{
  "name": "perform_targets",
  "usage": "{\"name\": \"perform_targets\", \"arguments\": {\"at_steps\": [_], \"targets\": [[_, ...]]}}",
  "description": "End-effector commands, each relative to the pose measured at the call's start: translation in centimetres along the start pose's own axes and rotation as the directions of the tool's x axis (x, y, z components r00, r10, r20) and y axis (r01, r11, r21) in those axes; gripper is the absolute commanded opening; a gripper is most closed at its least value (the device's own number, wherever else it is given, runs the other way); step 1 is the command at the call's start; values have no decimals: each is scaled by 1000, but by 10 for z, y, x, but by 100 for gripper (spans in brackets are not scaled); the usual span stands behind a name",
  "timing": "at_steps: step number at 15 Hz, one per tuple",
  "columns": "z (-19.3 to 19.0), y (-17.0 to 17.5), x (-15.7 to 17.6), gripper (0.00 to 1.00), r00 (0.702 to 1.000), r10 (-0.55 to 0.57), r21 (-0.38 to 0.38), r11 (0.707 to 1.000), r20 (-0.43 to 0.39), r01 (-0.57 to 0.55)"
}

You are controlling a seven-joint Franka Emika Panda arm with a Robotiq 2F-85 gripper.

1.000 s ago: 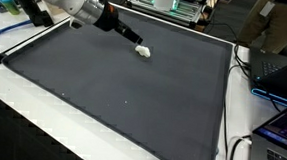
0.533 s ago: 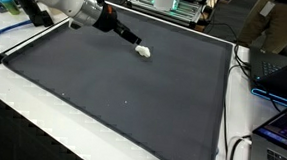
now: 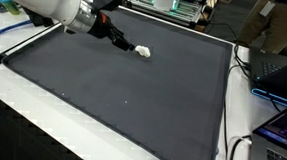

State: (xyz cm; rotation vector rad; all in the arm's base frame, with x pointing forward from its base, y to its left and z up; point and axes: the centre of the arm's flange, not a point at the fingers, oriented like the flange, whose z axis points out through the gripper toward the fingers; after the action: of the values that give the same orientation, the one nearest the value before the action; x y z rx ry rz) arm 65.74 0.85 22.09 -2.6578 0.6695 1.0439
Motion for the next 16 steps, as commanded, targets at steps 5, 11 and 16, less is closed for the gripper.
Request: {"name": "perform_targets", "arguments": {"at_steps": [5, 11, 16], "targets": [[-6, -11, 12, 100, 999, 1, 20, 1000, -35, -1], [6, -17, 29, 100, 1000, 0, 1, 1000, -24, 0], [21, -18, 44, 100, 1000, 3, -9, 1000, 2, -3]]}}
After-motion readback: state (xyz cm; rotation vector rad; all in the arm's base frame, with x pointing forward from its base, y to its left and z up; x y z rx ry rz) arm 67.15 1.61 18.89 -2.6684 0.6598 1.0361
